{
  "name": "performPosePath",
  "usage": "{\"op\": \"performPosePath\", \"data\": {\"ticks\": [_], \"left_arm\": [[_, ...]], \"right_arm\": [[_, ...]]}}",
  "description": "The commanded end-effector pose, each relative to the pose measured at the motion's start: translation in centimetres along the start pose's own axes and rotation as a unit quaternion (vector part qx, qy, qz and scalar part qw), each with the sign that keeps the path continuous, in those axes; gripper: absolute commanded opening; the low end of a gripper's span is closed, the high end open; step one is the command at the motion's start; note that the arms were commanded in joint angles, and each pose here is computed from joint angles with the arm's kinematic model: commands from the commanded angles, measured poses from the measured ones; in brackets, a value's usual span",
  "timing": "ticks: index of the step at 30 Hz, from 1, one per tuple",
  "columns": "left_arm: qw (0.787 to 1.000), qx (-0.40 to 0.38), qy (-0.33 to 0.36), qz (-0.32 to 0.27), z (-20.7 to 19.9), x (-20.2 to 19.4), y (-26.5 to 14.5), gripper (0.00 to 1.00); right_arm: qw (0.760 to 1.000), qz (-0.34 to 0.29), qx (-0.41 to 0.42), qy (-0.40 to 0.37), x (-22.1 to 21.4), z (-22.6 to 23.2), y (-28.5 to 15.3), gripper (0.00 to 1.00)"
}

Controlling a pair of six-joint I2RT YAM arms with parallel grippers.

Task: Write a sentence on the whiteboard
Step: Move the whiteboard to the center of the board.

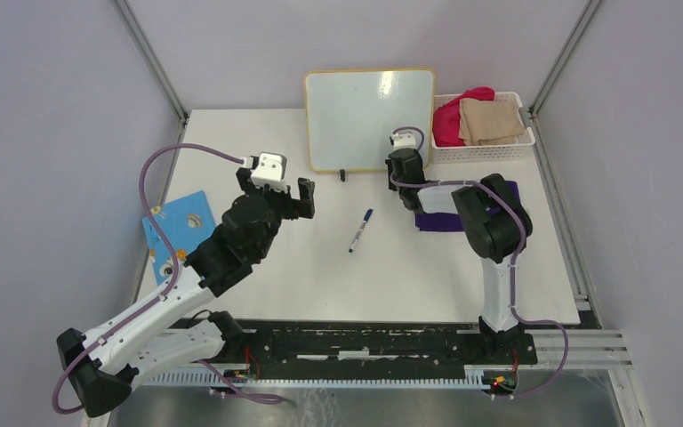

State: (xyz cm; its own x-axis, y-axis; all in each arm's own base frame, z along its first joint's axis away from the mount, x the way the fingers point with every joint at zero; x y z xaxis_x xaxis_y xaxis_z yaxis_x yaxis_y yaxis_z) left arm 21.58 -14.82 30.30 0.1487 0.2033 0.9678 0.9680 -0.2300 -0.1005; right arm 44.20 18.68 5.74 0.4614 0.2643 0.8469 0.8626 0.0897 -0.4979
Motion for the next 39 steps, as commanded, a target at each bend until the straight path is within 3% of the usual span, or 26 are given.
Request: {"op": "performPosePath", "data": {"ticks": [1, 13, 27, 30, 35, 39], "left_arm": [[1.0, -0.009, 0.008, -0.024, -0.2, 1.4, -0.4, 1.0], [1.0, -0.012, 0.012, -0.021, -0.5, 1.1, -0.5, 1.0], [1.0, -0.008, 0.023, -0.019, -0.7, 0.0, -0.1, 1.0], [0.999, -0.031, 0.032, 0.01, -1.8, -0.9, 0.8, 1.0], [0.981, -0.08, 0.072, 0.163, -4.2, -5.2, 2.3, 0.98], [0.966, -0.101, 0.062, 0.231, -5.1, -9.5, 3.3, 0.95]], "right_arm": [[0.999, 0.005, 0.022, -0.027, -0.8, 1.5, -3.1, 0.0], [0.999, 0.016, 0.048, -0.003, -4.9, 4.6, -9.2, 0.0], [0.997, 0.033, 0.062, 0.035, -7.4, 5.3, -12.2, 0.0], [0.997, 0.033, 0.06, 0.035, -7.6, 5.1, -12.5, 0.0], [0.998, 0.027, 0.054, 0.029, -7.3, 4.8, -12.7, 0.0], [0.998, 0.025, 0.051, 0.021, -7.3, 4.7, -12.6, 0.0]]}}
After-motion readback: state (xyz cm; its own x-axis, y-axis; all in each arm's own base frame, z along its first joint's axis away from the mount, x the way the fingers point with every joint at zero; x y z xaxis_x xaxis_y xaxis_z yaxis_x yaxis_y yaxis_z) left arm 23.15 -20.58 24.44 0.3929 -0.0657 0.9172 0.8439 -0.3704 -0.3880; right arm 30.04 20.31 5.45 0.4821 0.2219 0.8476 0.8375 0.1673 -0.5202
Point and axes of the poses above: each gripper's point midway between its finger pads, its own y axis out along the fingers, its own z axis along the line the jaws close on, x = y × z, the point moved 7 cm from there along -y, back along the fingers, and after that the axes turned 11 degrees about -y, right-handed, at the moved point
